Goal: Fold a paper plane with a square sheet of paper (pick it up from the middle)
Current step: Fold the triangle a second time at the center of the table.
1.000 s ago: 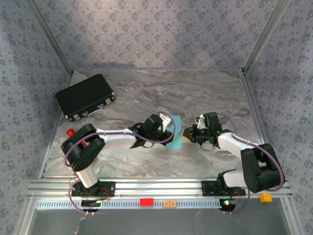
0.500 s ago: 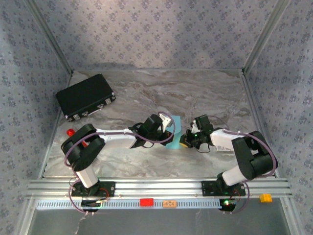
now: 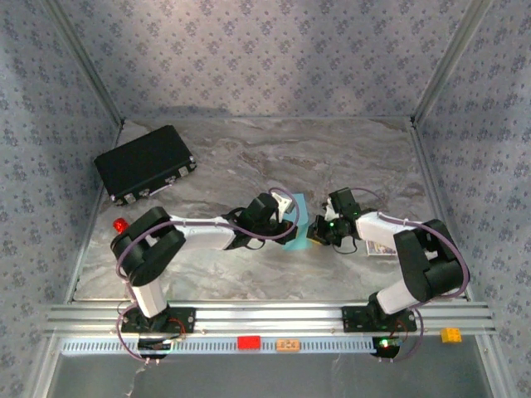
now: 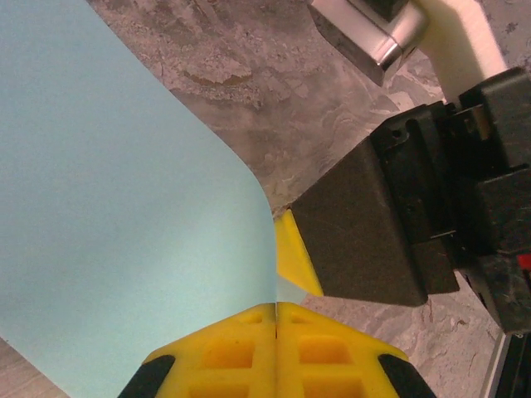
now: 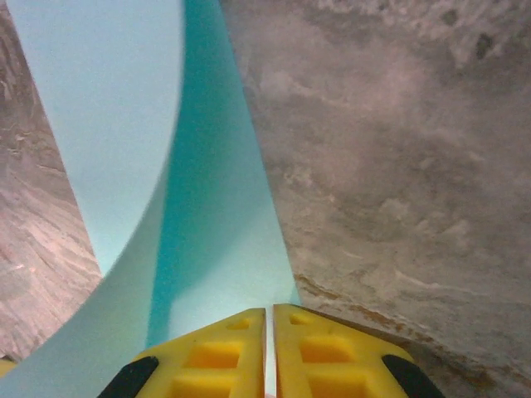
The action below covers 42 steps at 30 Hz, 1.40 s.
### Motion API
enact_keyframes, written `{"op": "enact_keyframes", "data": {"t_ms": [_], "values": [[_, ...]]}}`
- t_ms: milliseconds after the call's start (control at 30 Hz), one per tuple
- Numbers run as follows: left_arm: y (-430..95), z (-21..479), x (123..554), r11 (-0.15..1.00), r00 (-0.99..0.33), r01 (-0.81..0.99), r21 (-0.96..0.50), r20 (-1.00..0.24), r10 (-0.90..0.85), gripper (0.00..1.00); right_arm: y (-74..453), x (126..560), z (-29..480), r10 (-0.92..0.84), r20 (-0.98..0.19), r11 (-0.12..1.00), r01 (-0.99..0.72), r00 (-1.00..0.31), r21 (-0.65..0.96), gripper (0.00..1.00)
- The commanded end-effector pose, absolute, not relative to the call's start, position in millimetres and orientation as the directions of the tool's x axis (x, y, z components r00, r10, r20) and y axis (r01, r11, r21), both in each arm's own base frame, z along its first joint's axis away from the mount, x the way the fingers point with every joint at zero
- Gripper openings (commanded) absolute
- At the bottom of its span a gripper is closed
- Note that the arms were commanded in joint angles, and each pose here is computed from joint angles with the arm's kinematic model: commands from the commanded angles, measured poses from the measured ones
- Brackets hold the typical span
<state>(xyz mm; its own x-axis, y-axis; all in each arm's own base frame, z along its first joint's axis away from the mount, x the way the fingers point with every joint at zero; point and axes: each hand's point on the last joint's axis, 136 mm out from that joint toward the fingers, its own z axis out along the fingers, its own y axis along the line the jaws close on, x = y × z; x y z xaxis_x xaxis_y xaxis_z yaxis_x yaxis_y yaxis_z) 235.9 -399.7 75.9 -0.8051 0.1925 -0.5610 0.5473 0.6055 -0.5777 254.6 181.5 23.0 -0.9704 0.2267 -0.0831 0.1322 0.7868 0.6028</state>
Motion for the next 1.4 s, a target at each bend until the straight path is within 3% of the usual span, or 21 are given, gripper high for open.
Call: {"op": "enact_keyframes", "data": {"t_ms": [0, 433, 1167, 1367], "values": [[-410, 87, 240, 0.578, -0.802, 0.550, -0.602, -0.573, 0.167, 0.00, 198, 261, 41, 0.247, -0.087, 0.705, 0.118, -0.965, 0.700, 0.13], [-406, 85, 242, 0.599, -0.790, 0.562, -0.570, -0.585, 0.184, 0.18, 206, 259, 35, 0.262, -0.052, 0.676, 0.145, -0.964, 0.722, 0.13], [-405, 86, 255, 0.599, -0.760, 0.591, -0.540, -0.621, 0.190, 0.20, 205, 258, 33, 0.265, -0.047, 0.674, 0.150, -0.963, 0.724, 0.13], [-405, 86, 258, 0.585, -0.764, 0.597, -0.548, -0.611, 0.208, 0.17, 205, 258, 33, 0.267, -0.044, 0.671, 0.153, -0.963, 0.726, 0.13]]}}
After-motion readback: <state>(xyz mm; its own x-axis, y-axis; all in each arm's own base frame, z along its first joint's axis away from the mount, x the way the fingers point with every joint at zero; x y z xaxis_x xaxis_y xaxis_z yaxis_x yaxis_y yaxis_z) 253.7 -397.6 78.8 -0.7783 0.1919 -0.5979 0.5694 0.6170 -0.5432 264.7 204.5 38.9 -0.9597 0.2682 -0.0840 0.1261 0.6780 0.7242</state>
